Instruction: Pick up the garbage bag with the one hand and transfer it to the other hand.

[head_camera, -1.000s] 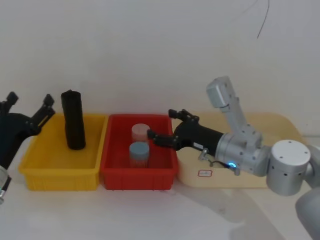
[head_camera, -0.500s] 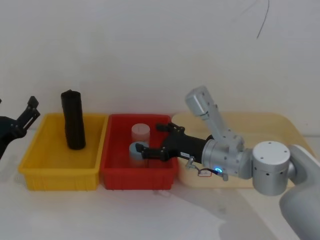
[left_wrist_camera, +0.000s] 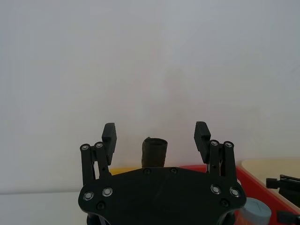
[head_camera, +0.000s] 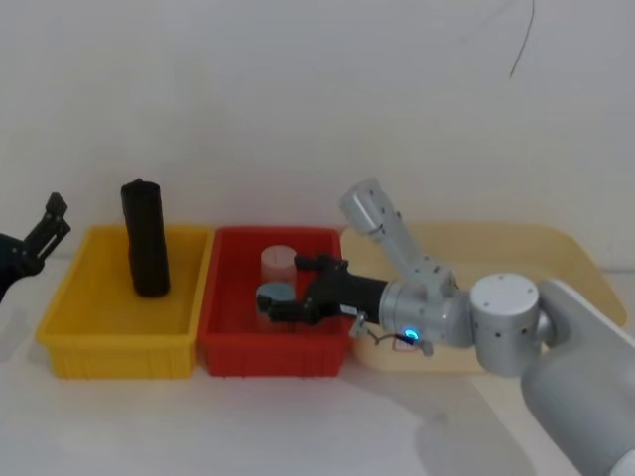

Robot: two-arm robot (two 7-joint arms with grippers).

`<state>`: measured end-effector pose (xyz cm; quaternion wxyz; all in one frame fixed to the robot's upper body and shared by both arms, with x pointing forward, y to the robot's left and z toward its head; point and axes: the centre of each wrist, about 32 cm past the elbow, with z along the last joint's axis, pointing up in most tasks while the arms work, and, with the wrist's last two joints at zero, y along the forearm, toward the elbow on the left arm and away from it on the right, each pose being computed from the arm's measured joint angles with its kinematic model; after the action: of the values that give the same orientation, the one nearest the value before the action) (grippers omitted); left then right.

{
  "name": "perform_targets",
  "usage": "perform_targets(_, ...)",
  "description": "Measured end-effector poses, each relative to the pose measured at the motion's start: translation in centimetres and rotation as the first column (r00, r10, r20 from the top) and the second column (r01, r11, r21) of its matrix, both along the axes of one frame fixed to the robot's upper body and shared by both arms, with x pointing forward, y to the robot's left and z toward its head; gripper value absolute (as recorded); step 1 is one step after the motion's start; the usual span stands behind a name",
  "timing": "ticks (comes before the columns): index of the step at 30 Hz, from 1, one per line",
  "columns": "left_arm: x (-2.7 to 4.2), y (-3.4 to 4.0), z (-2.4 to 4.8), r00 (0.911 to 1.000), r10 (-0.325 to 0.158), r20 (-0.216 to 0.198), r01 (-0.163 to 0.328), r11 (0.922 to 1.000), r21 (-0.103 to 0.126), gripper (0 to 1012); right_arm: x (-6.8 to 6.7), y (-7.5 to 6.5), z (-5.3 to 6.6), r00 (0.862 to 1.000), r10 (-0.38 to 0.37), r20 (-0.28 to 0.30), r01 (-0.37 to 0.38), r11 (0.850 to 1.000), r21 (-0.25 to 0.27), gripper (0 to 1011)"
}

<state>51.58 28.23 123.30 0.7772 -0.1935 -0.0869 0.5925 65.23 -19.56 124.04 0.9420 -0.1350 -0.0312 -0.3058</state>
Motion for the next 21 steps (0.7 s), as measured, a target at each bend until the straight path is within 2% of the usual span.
perform_targets(7,-0.04,0.05,-0.02,1.0,0.003,-0.001,-0.003,1.0,0.0,1001,1.5,0.5,-0.3,1.0,0.007,-0.018,-0.007,1.0,-0.017,1004)
perform_targets(21,-0.08,0.12,-0.03,1.0,0.006,-0.001,-0.006,1.0,0.001,1001,3.0,0.5,-0.7,0.999,0.004,-0.039,-0.006,0.999,-0.048,1004)
